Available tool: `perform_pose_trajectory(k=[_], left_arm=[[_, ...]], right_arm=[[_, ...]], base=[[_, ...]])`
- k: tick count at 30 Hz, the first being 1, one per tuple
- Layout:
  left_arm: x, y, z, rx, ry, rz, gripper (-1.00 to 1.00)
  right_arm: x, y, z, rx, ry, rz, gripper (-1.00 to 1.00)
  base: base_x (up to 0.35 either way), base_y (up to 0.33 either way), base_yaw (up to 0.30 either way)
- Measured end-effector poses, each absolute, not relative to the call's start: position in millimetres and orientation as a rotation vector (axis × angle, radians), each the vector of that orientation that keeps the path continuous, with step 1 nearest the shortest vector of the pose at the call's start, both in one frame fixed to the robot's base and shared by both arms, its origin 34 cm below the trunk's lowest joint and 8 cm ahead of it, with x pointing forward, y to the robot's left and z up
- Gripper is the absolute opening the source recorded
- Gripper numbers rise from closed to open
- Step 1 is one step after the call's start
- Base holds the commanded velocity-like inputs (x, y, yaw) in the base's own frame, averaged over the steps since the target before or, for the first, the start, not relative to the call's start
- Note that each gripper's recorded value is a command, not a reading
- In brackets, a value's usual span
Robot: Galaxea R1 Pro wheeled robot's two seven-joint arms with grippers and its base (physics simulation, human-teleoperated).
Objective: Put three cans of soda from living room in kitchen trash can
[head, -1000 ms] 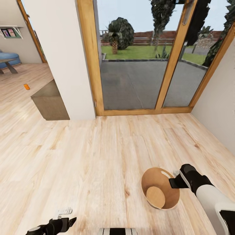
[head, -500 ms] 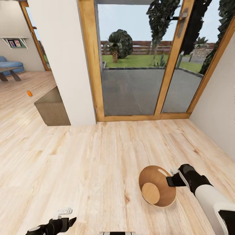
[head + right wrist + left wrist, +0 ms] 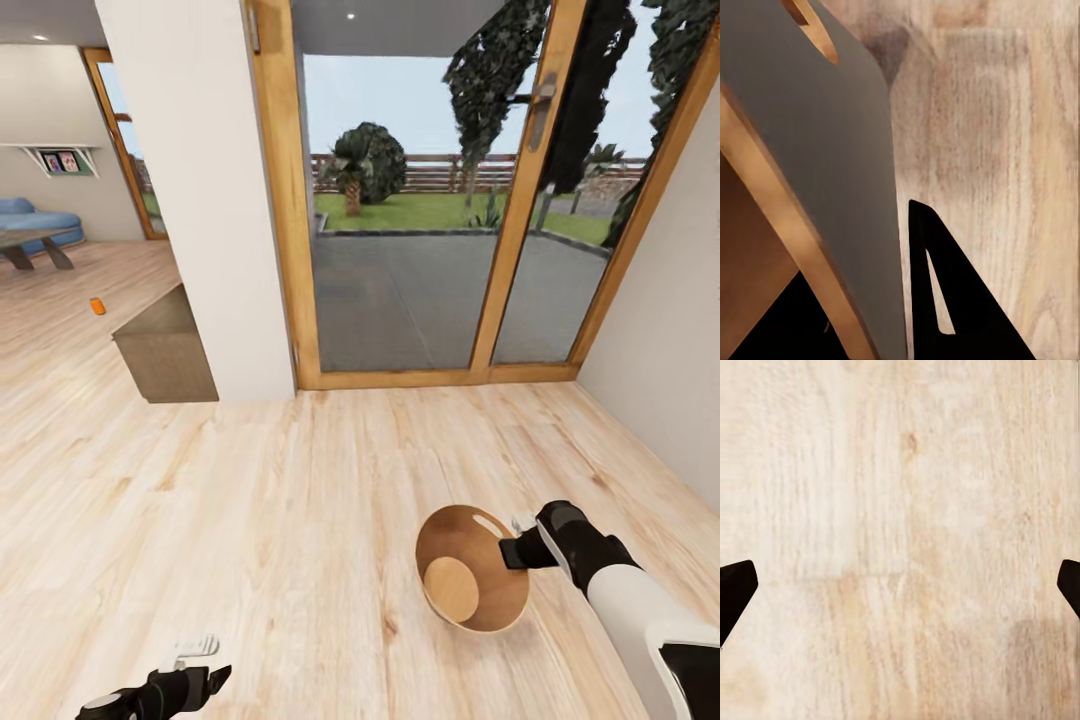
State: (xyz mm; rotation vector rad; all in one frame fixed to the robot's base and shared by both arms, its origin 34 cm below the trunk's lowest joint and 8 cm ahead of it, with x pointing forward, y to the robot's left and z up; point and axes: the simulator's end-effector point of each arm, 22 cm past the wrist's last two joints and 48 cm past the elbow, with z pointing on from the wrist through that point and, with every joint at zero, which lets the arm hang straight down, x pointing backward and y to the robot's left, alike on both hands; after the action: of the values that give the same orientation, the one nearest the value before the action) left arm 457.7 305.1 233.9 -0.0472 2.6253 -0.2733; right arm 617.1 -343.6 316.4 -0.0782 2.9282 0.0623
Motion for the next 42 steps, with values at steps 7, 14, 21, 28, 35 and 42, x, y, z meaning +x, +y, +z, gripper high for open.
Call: perform_pose_trajectory(k=[7,14,21,28,35,42], left_arm=[[466.1,306.3,246.0,-0.045,2.596,-0.269,1.00],[472.9,303.9,257.4,-0.045,2.567,-0.273,1.00],[480.1,306.1,269.8,-0.040,2.538,-0.268,1.00],[532.9,312.3,312.4,-0.023,2.456,-0.269,1.00],[628.5,315.1,406.1,-0.060,2.446,-0.308,1.00],[661.2,320.2,459.1,-0.078,2.433,-0.316,1.00]], right_arm=[[629.8,-327.3,334.3,-0.108,2.862,0.122,-1.00],[643.8,-319.5,353.1,-0.146,2.789,0.121,-1.00],[657.2,-308.8,373.2,-0.167,2.714,0.135,-1.00],[661.6,-307.1,390.9,-0.174,2.680,0.137,-1.00],[666.1,-309.9,411.0,-0.160,2.645,0.148,-1.00],[666.5,-294.9,432.2,-0.180,2.614,0.253,-1.00]], base=[[0.000,0.000,0.000],[0.000,0.000,0.000],[0.000,0.000,0.000],[0.000,0.000,0.000],[0.000,0.000,0.000],[0.000,0.000,0.000]])
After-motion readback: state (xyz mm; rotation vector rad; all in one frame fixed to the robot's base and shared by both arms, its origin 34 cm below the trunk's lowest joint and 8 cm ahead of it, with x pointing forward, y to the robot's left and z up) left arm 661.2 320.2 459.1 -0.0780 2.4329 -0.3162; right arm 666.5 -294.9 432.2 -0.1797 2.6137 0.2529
